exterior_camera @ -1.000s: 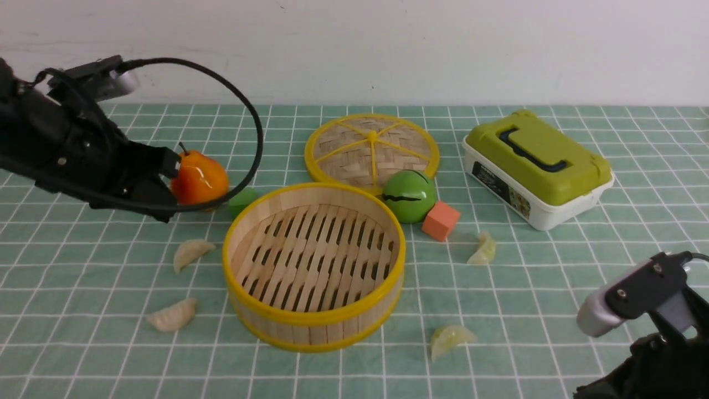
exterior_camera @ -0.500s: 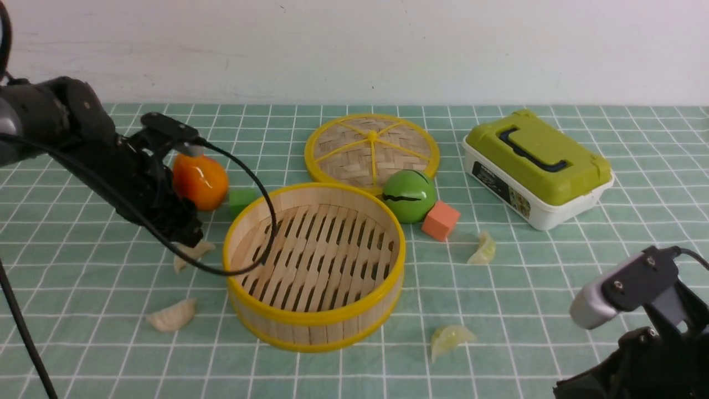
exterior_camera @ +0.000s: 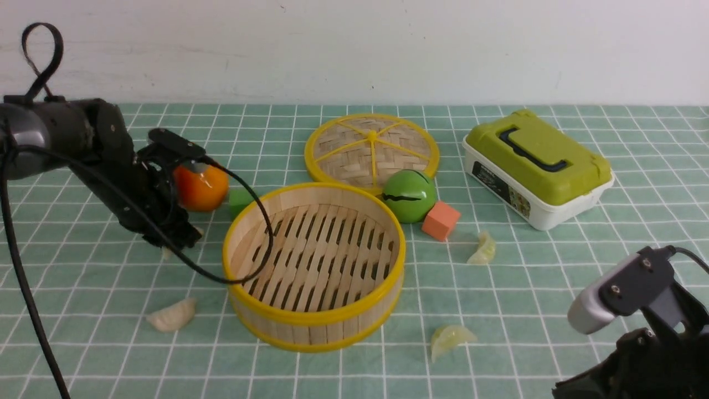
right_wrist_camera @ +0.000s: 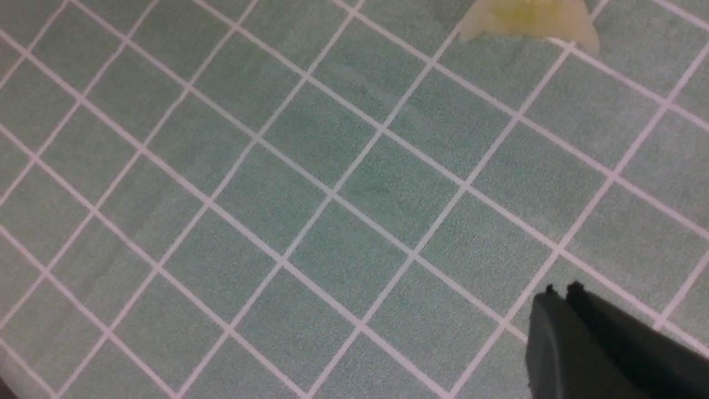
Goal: Put the dumplings into the steamer on the table with the blue tablecloth.
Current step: 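Place the dumpling into the bamboo steamer basket with the left gripper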
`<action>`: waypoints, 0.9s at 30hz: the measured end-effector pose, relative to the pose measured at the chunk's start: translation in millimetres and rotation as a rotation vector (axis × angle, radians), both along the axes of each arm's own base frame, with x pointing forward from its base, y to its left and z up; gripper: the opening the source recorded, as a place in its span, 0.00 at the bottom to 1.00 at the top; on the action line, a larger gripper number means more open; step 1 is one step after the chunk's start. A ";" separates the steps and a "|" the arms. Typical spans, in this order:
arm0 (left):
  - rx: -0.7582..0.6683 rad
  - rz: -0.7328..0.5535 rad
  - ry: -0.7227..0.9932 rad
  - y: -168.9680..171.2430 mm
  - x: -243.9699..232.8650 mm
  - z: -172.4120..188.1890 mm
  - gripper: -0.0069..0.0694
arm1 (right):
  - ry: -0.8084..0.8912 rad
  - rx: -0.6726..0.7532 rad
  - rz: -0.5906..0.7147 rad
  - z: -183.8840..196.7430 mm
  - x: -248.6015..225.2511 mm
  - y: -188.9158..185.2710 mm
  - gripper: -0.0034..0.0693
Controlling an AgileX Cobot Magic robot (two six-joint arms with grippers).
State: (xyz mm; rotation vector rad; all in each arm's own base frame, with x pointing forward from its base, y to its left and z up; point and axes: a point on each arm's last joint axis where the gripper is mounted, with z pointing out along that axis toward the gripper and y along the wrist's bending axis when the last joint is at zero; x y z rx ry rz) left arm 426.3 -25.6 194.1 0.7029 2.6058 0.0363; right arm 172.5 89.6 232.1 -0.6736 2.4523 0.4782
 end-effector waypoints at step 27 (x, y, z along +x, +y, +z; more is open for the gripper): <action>-0.385 0.418 0.075 -132.0 -12.7 -1.0 0.44 | -0.003 0.029 -0.021 1.4 1.2 1.2 0.08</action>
